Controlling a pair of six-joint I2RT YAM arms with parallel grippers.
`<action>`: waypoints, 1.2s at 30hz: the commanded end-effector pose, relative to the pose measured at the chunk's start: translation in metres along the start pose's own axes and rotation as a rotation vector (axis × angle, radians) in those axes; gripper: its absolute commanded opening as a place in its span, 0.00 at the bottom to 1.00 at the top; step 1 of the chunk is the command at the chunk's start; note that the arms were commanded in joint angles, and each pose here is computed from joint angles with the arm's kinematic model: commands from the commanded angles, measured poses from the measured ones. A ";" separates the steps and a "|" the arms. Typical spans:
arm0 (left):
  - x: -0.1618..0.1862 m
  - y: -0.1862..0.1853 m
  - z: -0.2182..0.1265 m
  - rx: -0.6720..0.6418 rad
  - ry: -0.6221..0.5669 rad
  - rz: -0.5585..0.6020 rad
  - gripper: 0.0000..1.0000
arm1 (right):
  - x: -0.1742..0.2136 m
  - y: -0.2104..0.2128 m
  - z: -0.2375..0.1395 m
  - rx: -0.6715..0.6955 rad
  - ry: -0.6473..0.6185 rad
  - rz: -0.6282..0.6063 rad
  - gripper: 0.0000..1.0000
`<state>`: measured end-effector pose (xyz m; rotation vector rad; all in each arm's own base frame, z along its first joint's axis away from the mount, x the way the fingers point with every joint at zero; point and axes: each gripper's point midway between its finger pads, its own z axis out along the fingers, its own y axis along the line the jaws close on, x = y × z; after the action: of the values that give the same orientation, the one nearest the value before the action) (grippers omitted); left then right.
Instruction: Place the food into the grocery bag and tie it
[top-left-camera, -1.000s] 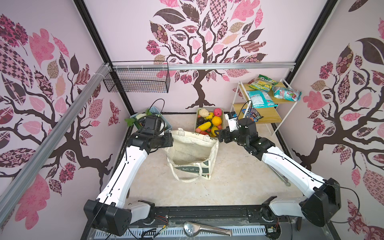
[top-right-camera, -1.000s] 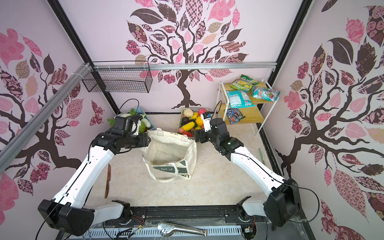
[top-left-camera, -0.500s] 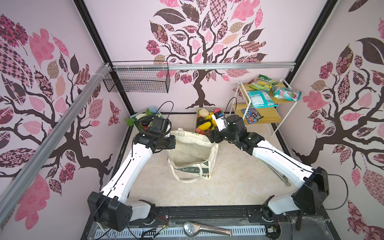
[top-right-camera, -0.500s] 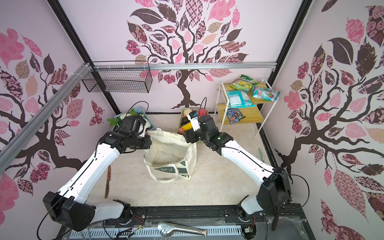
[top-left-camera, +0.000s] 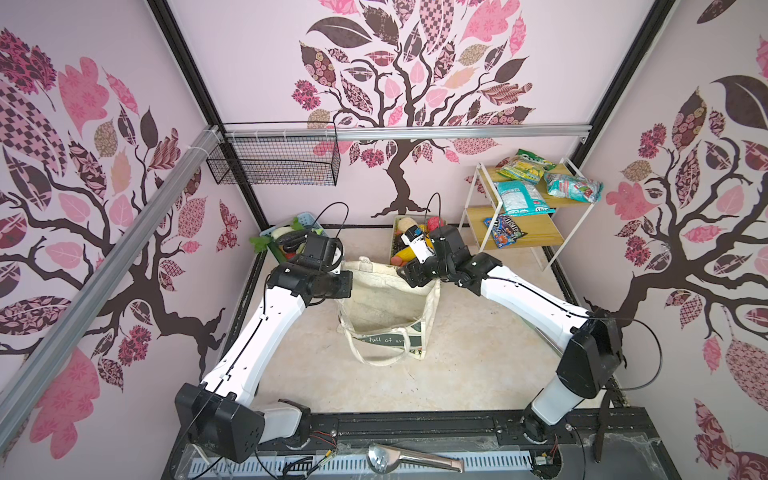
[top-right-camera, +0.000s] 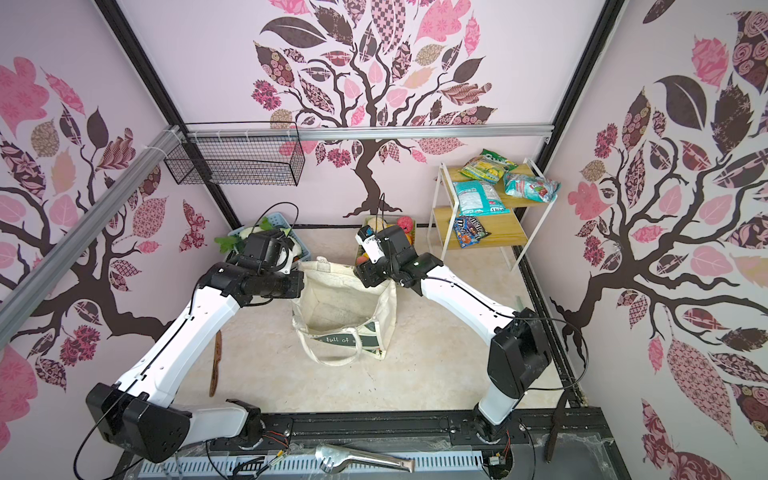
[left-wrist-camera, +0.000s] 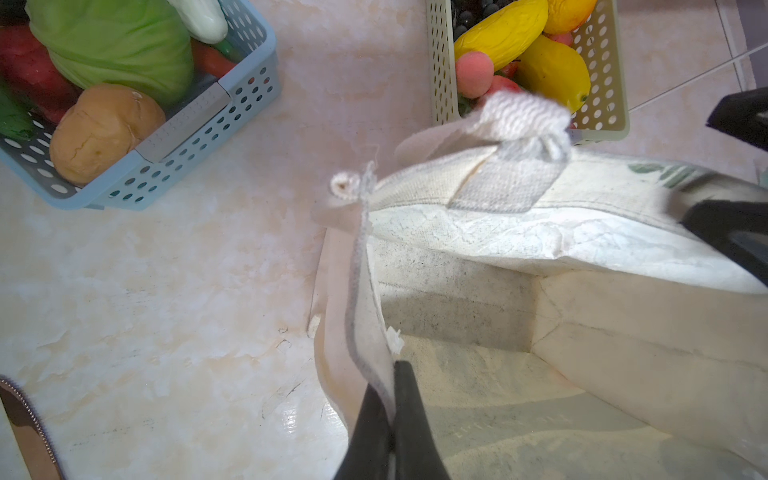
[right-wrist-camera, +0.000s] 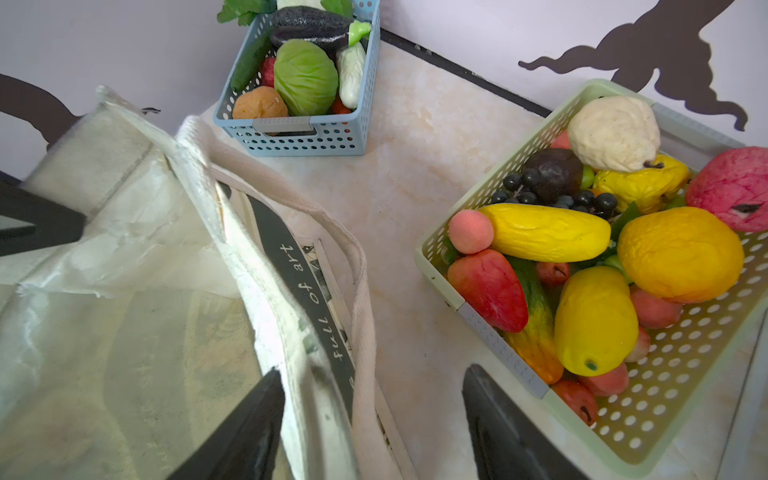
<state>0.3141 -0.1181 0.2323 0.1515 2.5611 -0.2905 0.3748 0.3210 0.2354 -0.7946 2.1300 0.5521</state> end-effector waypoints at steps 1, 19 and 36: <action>-0.011 -0.008 -0.001 0.028 -0.028 0.015 0.00 | 0.007 0.007 0.008 -0.031 0.052 -0.032 0.63; -0.061 -0.016 -0.021 0.037 -0.131 0.015 0.00 | 0.021 0.052 -0.028 -0.250 0.041 -0.059 0.26; -0.092 -0.013 0.002 0.180 -0.119 -0.064 0.00 | 0.016 0.104 -0.038 -0.328 -0.036 0.017 0.31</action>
<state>0.3708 -0.1164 0.2506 0.0625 2.5487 -0.4307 0.2683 0.3679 0.2439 -1.0117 2.0516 0.9413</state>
